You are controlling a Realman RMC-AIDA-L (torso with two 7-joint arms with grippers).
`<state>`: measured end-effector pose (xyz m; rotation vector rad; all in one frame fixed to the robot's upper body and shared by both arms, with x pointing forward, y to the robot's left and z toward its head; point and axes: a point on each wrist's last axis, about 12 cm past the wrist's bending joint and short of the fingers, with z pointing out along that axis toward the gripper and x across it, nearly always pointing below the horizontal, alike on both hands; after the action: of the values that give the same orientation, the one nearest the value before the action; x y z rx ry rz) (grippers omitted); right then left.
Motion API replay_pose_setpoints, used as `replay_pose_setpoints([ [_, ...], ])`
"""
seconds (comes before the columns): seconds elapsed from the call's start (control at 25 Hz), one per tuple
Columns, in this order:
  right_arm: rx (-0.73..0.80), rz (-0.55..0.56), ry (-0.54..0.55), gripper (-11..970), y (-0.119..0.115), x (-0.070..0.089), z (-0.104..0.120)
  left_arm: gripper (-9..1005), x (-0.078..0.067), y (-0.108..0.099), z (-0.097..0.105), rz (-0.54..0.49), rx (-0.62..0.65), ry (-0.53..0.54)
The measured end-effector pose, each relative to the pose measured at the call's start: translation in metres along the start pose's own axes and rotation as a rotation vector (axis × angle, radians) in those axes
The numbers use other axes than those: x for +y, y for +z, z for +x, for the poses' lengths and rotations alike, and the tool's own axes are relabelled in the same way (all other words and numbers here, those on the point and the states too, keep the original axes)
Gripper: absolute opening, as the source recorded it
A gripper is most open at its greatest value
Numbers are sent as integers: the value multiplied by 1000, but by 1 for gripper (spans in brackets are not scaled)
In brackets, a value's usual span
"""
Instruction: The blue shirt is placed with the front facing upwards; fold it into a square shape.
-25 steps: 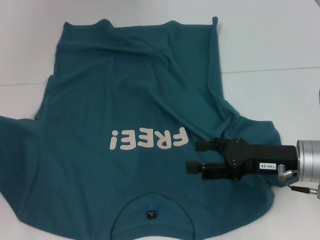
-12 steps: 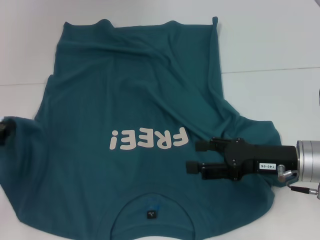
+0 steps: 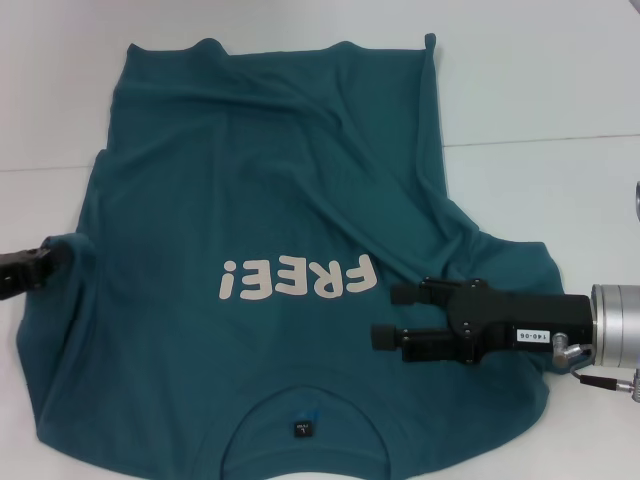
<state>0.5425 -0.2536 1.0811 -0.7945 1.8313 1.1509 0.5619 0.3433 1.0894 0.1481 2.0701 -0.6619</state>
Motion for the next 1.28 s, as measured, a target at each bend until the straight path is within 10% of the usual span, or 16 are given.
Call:
replay_pose_setpoints([
  [1.28,0,6,9,911,0,0,4,37,-4,-15,-33,-45,32,162],
])
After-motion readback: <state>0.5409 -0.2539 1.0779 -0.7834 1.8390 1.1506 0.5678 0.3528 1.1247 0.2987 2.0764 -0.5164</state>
